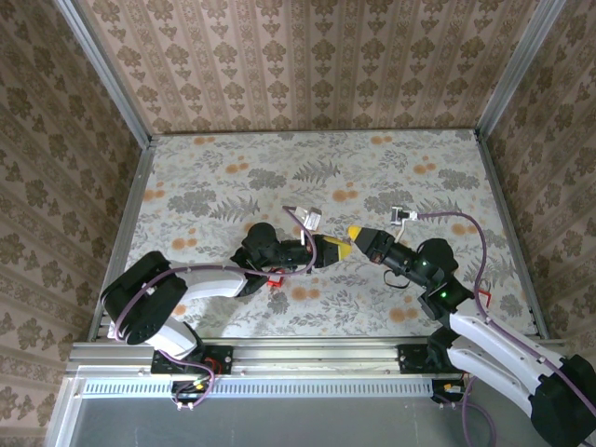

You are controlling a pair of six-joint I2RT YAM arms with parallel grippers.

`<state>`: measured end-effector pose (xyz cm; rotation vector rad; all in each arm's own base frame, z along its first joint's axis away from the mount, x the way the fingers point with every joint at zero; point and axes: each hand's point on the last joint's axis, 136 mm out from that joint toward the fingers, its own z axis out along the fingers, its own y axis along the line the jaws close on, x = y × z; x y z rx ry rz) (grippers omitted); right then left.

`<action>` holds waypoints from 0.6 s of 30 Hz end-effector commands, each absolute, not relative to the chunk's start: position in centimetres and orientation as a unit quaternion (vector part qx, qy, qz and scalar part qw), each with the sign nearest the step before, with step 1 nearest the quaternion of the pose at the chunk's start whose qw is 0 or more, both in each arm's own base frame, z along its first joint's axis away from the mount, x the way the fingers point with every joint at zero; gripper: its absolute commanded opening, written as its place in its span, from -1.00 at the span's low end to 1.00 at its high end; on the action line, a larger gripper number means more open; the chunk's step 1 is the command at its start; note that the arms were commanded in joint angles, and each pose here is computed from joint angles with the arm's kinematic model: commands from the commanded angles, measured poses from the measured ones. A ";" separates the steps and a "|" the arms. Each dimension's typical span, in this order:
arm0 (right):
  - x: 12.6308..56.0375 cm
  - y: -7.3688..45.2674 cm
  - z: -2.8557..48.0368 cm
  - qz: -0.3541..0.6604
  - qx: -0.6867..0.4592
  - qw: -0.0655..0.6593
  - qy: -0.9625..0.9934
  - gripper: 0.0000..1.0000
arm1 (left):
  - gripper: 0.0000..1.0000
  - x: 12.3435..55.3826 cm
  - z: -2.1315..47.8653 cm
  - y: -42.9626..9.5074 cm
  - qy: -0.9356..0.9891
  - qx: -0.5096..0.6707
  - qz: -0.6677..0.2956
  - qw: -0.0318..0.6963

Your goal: Unlock with the key

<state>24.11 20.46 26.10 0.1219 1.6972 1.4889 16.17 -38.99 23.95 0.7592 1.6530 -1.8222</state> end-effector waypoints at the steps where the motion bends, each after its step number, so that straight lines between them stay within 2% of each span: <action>1: 24.0 20.0 26.1 0.592 0.057 0.439 0.673 -1.00 | -1.00 17.6 26.7 -38.0 0.595 0.273 -0.681 0.329; 18: 23.5 18.7 23.9 0.578 0.092 0.443 0.679 -1.00 | -1.00 18.6 28.2 -37.2 0.596 0.253 -0.672 0.360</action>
